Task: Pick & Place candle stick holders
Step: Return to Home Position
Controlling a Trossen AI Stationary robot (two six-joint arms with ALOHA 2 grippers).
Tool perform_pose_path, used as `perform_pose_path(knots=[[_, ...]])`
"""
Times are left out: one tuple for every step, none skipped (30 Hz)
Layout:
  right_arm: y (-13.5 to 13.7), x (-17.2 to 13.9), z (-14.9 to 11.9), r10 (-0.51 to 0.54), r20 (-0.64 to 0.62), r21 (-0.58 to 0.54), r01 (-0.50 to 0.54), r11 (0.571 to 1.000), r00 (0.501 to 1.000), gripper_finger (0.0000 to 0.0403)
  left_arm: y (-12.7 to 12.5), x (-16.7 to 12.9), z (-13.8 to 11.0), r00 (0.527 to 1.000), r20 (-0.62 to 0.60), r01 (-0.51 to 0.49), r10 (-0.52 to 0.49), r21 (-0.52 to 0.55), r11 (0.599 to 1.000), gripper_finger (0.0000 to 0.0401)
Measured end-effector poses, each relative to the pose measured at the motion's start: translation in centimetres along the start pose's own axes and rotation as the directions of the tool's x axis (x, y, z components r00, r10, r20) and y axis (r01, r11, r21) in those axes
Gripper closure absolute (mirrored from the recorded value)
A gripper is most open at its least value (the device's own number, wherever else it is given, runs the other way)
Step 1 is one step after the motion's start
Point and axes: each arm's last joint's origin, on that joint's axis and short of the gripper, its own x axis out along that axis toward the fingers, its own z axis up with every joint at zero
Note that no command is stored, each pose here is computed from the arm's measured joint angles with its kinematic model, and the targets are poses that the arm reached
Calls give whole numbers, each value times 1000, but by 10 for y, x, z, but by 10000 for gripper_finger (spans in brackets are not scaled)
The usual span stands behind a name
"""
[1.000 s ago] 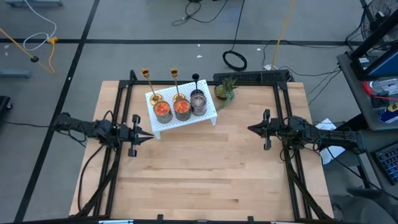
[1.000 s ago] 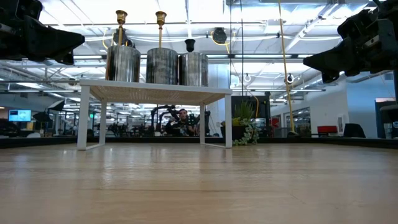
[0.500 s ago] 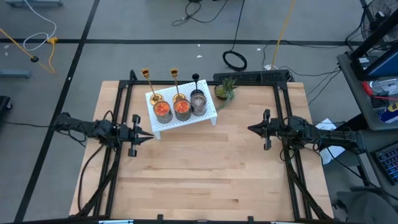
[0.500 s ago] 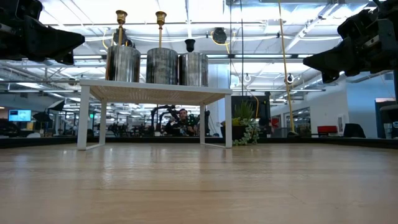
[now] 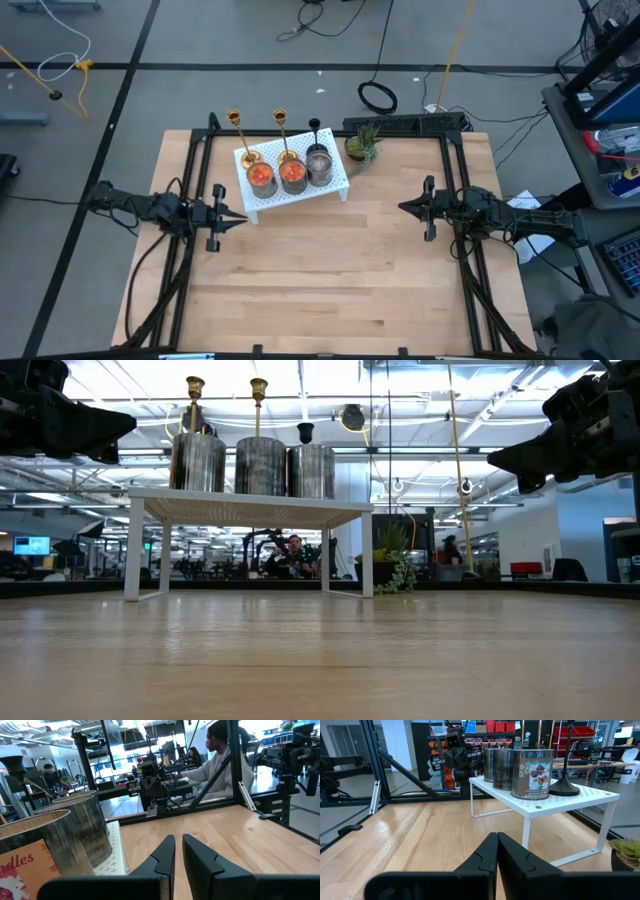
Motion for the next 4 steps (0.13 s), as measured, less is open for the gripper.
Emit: perform_pose_path(knots=[[0, 0, 0, 0, 0, 0, 0, 1000, 1000, 394, 0, 0, 0, 1000, 0, 0, 0, 0, 1000, 361], [0, 0, 0, 0, 0, 0, 0, 1000, 1000, 394, 0, 0, 0, 1000, 0, 0, 0, 0, 1000, 361], [0, 0, 0, 0, 0, 0, 0, 1000, 1000, 394, 0, 0, 0, 1000, 0, 0, 0, 0, 1000, 361], [0, 0, 0, 0, 0, 0, 0, 1000, 1000, 394, 0, 0, 0, 1000, 0, 0, 0, 0, 1000, 361]])
